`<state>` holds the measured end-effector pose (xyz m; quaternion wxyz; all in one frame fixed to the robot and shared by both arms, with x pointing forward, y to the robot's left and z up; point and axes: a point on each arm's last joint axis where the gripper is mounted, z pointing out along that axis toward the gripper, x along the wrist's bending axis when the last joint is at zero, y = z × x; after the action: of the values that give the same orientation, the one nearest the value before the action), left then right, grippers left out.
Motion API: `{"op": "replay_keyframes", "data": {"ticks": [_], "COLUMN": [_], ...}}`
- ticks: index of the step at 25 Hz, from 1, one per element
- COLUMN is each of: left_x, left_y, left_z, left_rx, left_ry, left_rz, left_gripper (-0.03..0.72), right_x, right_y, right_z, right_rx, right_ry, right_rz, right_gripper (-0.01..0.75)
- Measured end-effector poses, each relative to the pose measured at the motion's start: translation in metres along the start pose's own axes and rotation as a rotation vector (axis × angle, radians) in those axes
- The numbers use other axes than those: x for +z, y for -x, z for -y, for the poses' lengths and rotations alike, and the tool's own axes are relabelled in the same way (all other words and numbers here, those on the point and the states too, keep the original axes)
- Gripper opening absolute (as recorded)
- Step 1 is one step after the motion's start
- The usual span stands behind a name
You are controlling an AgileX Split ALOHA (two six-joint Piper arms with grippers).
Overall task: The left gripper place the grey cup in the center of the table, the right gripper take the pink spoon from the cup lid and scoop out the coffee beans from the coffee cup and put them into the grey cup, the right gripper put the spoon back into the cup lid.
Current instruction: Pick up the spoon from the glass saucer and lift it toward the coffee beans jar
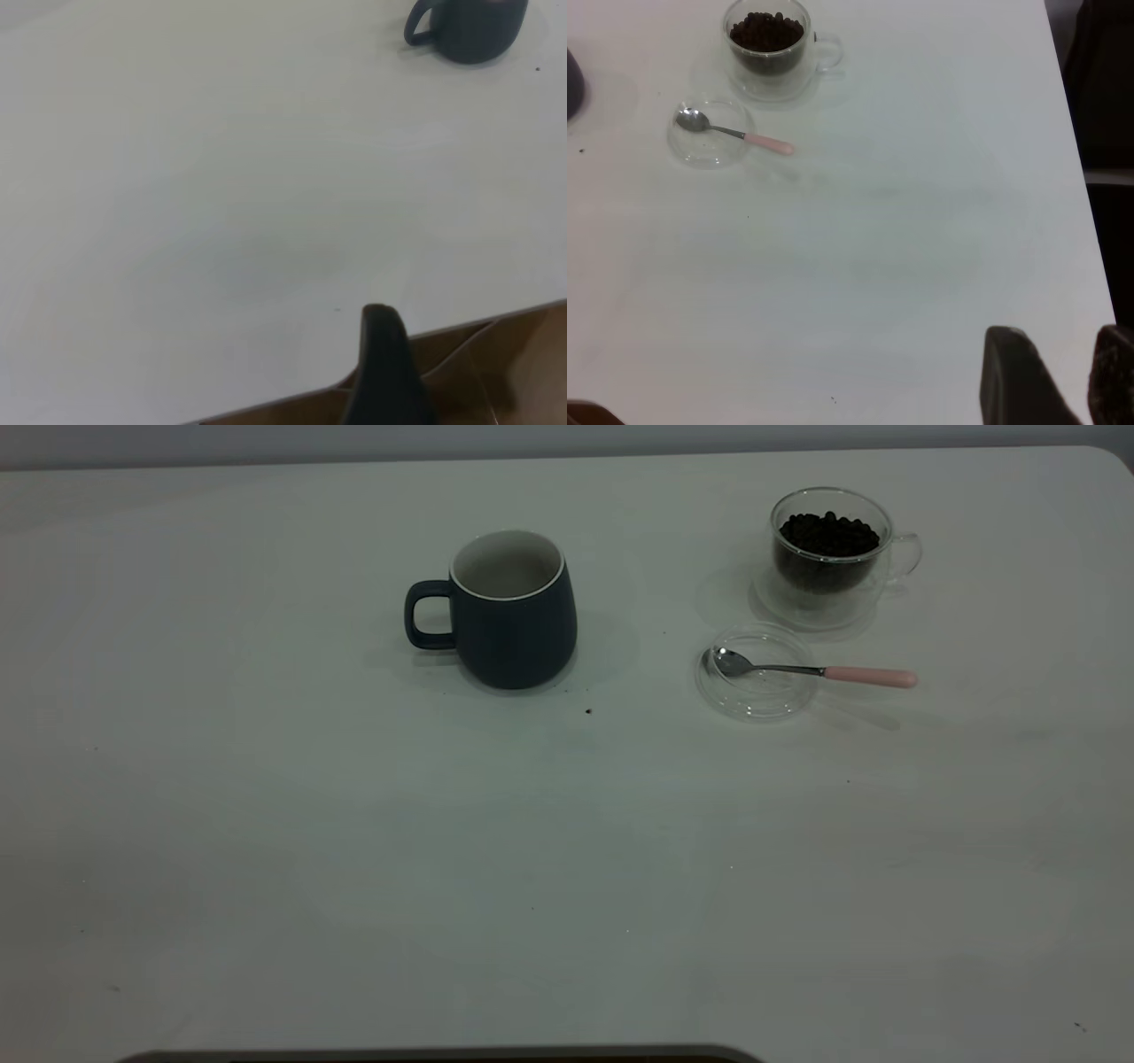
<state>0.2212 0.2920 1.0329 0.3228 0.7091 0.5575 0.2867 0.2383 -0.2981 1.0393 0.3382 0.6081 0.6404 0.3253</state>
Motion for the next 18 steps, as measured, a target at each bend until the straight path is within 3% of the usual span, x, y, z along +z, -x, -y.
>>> {"op": "replay_keyframes", "data": {"ticks": [11,18], "left_x": [0.0002,0.0002], "left_y": [-0.0001,-0.0057], "left_z": [0.0001,0.0013], "left_rx": [-0.042,-0.127], "left_ry": [-0.001,-0.009], "left_rz": [-0.001,-0.063], "left_gripper": [0.569,0.569], "right_x": [0.0,0.0], "right_y": [0.0,0.0], "right_z": [0.0,0.0], "right_rx": [0.0,0.0], "right_ry": [0.0,0.0], "right_rz": [0.0,0.0], "right_gripper": [0.239,0.239]}}
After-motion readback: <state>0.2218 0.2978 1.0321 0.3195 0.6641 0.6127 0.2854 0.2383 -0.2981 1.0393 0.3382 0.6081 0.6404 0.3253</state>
